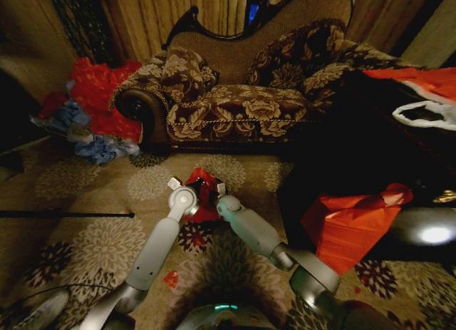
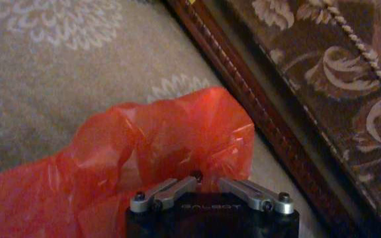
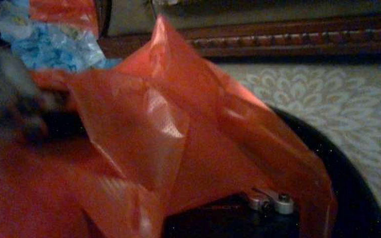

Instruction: Place a garbage bag over the trash bin.

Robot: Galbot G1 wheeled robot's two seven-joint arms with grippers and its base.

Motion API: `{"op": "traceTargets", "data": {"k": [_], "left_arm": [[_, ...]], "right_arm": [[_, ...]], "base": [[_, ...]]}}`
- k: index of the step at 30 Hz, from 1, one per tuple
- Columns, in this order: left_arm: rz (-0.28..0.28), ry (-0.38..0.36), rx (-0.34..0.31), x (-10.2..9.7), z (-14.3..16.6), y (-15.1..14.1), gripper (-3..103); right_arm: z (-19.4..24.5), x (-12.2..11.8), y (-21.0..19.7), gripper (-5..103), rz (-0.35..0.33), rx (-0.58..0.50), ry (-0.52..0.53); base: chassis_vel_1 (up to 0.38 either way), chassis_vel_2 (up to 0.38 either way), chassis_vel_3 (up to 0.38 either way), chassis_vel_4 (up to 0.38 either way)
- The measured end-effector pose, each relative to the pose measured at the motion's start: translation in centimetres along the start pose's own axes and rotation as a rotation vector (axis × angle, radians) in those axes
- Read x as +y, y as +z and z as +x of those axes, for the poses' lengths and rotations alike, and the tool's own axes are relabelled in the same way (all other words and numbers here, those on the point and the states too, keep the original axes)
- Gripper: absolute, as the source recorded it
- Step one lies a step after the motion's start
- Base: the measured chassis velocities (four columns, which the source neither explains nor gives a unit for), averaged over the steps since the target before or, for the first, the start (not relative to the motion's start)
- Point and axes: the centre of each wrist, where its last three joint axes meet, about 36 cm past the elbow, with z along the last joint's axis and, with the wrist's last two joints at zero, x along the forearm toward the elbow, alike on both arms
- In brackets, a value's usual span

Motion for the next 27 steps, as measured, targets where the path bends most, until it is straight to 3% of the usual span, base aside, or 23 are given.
{"op": "traceTargets", "data": {"k": [5, 11, 16, 20, 27], "left_arm": [[0.021, 0.025, 0.049, -1.1, 0.8, 0.6, 0], [0.11, 0.028, 0.179, -3.1, 2.7, 0.8, 0], [0.137, 0.018, 0.161, -3.3, 2.6, 0.2, 0], [0.189, -0.036, 0.11, -3.0, 0.4, -1.5, 0], [0.213, -0.069, 0.095, -3.2, -1.9, -2.6, 0]], "right_arm": [[1.1, -0.2, -1.0, 0, -0.015, -0.015, 0.006], [2.3, -0.6, -1.7, 0, -0.023, -0.014, 0.022], [2.4, -0.2, -1.8, 0, -0.029, -0.014, 0.019], [2.1, 0.2, -1.4, 0, -0.034, -0.006, 0.018], [2.2, -0.2, -1.4, 0, -0.018, 0.0, 0.024]], "base": [[0.0, 0.0, 0.0, 0.0], [0.0, 0.0, 0.0, 0.0], [0.0, 0.0, 0.0, 0.0], [0.0, 0.0, 0.0, 0.0], [0.0, 0.0, 0.0, 0.0]]}}
